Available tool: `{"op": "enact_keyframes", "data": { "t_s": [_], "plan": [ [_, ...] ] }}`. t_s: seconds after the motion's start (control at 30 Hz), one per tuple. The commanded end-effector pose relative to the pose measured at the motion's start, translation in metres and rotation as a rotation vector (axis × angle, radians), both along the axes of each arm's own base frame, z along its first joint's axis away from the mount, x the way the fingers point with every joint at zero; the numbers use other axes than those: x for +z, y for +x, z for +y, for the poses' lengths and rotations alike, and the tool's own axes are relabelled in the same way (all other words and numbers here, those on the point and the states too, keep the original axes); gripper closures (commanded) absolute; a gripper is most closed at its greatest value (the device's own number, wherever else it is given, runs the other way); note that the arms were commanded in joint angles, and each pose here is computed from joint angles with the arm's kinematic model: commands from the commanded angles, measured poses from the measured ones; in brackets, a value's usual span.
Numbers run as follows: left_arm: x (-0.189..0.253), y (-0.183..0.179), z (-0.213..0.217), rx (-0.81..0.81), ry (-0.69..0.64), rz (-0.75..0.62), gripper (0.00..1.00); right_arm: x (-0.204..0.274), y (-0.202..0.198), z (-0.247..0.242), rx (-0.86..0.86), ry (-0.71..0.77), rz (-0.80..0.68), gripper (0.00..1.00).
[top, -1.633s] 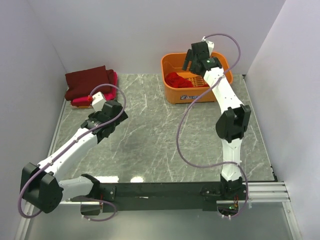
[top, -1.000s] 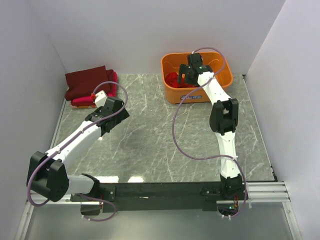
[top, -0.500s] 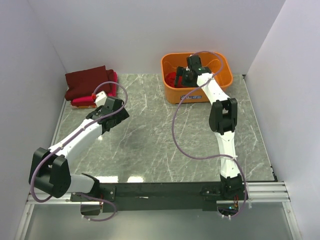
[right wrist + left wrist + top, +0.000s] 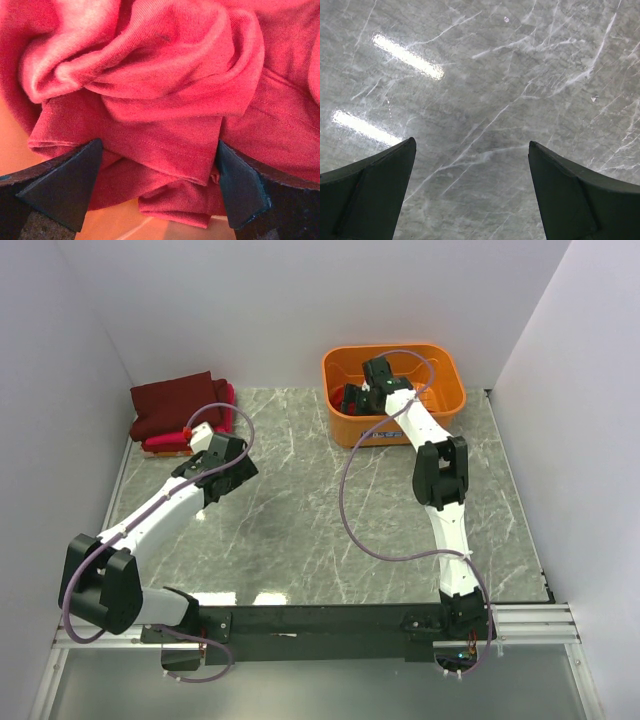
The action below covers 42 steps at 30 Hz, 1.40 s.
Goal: Fold and stack the t-shirts
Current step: Grab the tshirt from the pile
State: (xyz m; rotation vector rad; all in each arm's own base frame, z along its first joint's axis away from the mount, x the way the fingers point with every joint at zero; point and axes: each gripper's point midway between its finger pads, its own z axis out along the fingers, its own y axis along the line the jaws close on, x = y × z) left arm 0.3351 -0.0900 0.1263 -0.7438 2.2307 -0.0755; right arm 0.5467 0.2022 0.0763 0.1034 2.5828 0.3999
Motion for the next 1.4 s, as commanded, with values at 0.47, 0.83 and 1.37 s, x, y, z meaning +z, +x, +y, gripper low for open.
{"op": "enact_keyframes", "data": {
  "t_s": [0.47,0.83,1.37],
  "plan": [
    [0.012,0.010,0.001,0.006,-0.002,-0.028,0.01,-0.034,-0.020,0.001,0.002,-0.044,0.095,1.00],
    [0.019,0.011,0.001,0.008,-0.011,-0.047,0.01,0.047,0.005,0.013,0.041,0.034,-0.131,1.00],
    [0.035,0.013,0.000,0.002,-0.030,-0.092,0.00,0.219,0.006,0.005,0.030,0.087,-0.548,1.00]
  ]
}}
